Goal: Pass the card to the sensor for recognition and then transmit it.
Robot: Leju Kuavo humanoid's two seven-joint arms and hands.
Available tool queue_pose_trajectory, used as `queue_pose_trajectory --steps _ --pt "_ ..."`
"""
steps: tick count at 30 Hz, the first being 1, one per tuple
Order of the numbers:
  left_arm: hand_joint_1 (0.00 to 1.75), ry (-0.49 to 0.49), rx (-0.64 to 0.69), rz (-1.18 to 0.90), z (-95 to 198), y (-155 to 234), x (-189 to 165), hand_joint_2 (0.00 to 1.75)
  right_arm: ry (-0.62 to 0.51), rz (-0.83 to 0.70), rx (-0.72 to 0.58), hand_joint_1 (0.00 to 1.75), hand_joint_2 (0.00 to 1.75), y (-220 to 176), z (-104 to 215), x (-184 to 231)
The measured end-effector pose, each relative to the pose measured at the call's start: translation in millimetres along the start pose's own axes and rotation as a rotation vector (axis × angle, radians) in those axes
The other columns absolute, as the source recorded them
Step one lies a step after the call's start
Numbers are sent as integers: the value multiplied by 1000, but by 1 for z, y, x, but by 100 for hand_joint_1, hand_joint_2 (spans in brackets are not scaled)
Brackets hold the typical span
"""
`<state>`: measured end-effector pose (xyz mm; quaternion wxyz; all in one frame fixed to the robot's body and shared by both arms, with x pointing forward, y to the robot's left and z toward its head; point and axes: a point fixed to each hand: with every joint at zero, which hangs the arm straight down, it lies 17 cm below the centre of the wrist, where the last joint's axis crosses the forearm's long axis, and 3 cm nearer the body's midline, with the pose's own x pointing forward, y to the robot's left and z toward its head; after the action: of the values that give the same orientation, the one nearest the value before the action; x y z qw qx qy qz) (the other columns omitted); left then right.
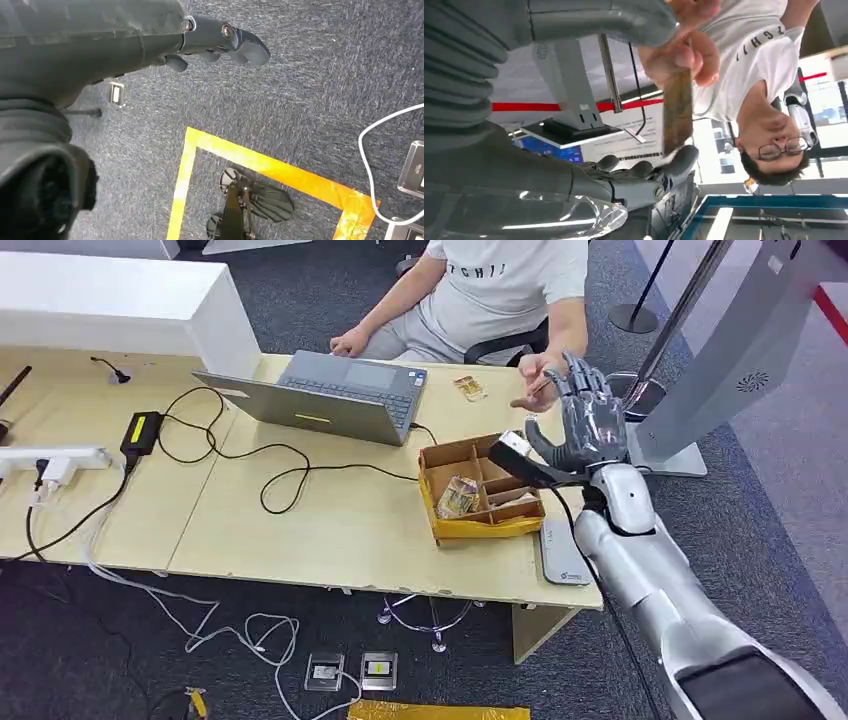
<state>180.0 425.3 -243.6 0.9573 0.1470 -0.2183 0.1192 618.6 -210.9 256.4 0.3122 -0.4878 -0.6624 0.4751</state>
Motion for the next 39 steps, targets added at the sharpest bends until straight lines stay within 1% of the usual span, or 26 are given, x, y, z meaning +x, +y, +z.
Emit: queue_pose_trajectory --steps 12,17,21,24,28,31,33,36,39 --pt "0 4 1 -19 0 -1 0 0 -21 10 -42 0 0 -4 4 -1" --pt "0 27 1 -39 1 0 -8 0 -36 8 -115 0 0 -18 6 -4" --pt "0 50 9 -29 1 2 -13 0 -46 56 -117 0 0 -27 6 -27" --pt "0 70 24 -14 2 6 -22 0 -11 8 -89 0 0 -33 6 -64" --pt "0 80 32 -8 2 8 -28 0 40 -10 -70 0 0 -38 9 -98" --pt "0 83 44 3 2 9 -28 0 152 -57 -20 0 0 -30 18 -135" --pt "0 87 53 10 3 10 -30 0 254 -87 29 0 0 -21 34 -170" --pt "0 100 59 15 4 10 -36 0 417 -126 110 0 0 -5 68 -224" --pt "0 110 60 28 4 10 -38 0 628 -254 188 0 0 18 115 -274"
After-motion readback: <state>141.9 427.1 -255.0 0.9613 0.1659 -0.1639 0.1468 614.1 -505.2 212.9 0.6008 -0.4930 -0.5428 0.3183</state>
